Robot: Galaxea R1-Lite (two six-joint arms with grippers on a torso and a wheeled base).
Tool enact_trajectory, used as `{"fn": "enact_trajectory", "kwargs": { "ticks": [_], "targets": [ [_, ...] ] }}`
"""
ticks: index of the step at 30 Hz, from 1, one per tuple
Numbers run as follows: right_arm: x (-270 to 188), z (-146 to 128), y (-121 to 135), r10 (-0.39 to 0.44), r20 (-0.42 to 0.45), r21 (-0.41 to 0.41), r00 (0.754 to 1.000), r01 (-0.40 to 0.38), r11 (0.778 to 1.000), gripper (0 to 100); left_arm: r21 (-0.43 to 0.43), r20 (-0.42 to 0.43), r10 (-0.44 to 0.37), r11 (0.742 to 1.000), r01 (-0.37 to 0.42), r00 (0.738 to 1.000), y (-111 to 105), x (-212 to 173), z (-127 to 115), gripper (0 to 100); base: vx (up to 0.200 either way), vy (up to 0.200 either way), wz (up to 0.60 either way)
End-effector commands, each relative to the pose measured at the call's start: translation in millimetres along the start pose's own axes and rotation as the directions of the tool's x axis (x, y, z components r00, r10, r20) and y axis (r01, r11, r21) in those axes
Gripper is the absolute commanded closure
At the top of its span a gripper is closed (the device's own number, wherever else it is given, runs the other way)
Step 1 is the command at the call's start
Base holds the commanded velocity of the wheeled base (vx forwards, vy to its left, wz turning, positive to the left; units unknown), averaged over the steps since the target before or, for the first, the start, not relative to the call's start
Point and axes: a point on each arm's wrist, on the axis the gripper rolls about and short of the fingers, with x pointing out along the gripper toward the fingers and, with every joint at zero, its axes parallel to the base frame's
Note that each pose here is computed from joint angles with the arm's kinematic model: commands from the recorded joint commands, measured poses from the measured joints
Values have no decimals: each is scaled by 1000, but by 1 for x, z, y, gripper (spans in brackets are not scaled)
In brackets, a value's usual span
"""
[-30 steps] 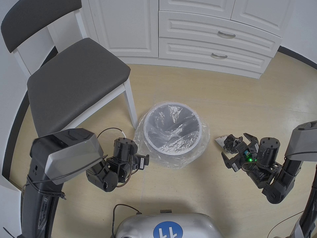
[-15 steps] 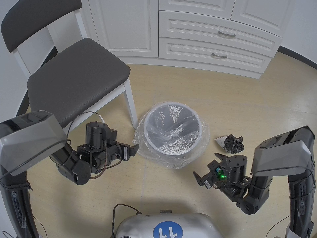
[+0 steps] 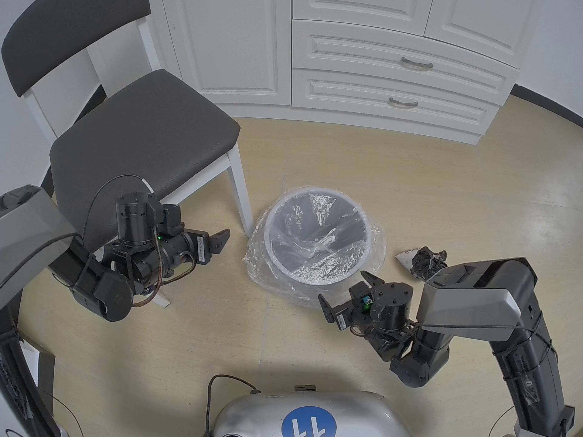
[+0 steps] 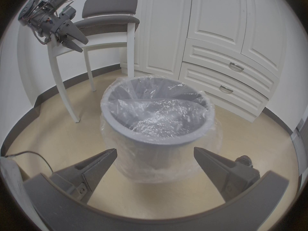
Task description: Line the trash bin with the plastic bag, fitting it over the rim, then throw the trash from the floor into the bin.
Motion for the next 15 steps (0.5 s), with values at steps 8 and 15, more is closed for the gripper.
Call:
{"fn": "enact_trajectory", "kwargs": {
  "ticks": [8,15],
  "targets": [
    [21,-12,9,-5,45,81,999,2,997,0,-3,60,5,1000,-5,998,3,-6,12,0,0,0,0],
    [26,-12,6,-18,57,97,998,12,995,100,-5,60,8,1000,-8,998,4,-6,12,0,0,0,0]
  ]
}}
